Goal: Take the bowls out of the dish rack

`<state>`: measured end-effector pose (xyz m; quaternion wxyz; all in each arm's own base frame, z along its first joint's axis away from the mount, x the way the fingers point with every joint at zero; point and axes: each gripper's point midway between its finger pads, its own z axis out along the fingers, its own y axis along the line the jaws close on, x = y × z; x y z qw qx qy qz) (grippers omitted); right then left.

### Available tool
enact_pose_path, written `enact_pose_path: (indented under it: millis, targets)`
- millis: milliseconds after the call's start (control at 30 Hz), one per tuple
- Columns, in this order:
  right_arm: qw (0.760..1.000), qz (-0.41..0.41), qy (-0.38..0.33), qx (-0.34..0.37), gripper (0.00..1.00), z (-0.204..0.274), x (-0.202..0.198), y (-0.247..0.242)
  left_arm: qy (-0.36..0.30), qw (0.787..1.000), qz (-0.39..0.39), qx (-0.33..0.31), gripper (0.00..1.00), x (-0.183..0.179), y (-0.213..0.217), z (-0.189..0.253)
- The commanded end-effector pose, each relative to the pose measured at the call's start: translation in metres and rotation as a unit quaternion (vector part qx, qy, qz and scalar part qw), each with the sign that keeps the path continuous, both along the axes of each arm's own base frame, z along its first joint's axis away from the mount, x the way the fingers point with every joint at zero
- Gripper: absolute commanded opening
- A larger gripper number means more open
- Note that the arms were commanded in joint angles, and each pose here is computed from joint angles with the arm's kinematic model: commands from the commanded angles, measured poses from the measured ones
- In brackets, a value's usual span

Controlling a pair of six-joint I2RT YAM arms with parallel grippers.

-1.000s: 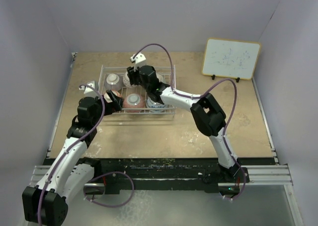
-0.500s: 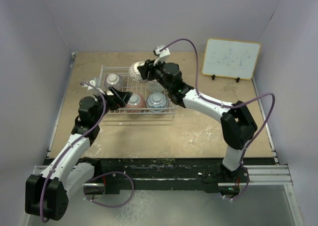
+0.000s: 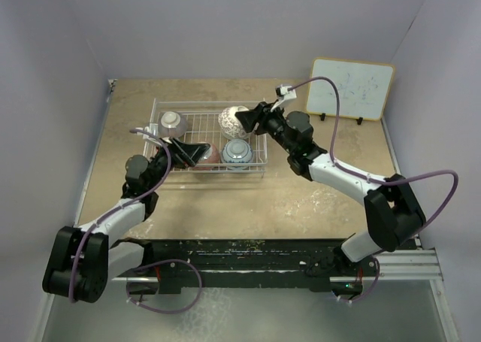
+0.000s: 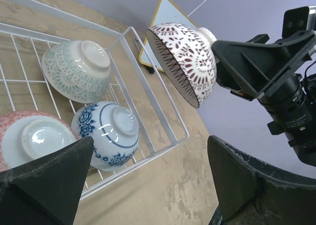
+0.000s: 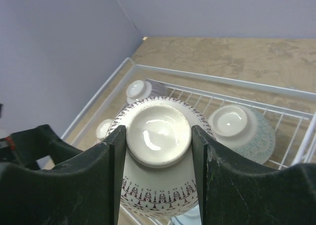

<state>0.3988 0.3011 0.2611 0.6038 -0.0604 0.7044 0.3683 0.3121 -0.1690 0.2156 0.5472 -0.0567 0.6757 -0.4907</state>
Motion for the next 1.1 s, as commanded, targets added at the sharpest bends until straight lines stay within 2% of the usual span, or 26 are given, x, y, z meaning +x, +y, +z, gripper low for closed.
enact_pose_path:
  millis: [0, 100, 200, 367, 533, 733, 867, 1067]
  targets:
    - [0.993, 0.042, -0.067, 0.092, 0.00, 0.061, -0.022, 0.007, -0.076, 0.996, -0.029, -0.030, 0.99, -0.007, -0.007, 0.031]
    - [0.990, 0.059, -0.062, 0.113, 0.00, 0.059, -0.026, 0.009, -0.085, 0.994, -0.041, -0.051, 1.00, -0.009, -0.010, 0.033]
    - [0.985, 0.080, -0.052, 0.142, 0.00, 0.056, -0.032, 0.014, -0.108, 0.990, -0.064, -0.071, 0.91, -0.014, -0.015, 0.040]
    - [0.971, 0.125, -0.043, 0.197, 0.00, 0.056, -0.044, 0.023, -0.122, 0.983, -0.093, -0.104, 0.84, -0.020, -0.022, 0.041]
    - [0.969, 0.128, -0.044, 0.205, 0.00, 0.056, -0.040, 0.027, -0.130, 0.979, -0.110, -0.108, 0.77, -0.023, -0.038, 0.042]
    - [0.970, 0.128, -0.043, 0.203, 0.00, 0.051, -0.041, 0.027, -0.140, 0.976, -0.116, -0.116, 0.76, -0.022, -0.048, 0.051]
    - [0.969, 0.128, -0.039, 0.209, 0.00, 0.046, -0.042, 0.026, -0.142, 0.976, -0.108, -0.126, 0.66, -0.021, -0.048, 0.056]
    - [0.967, 0.133, -0.037, 0.212, 0.00, 0.043, -0.045, 0.027, -0.148, 0.975, -0.096, -0.137, 0.60, -0.020, -0.046, 0.064]
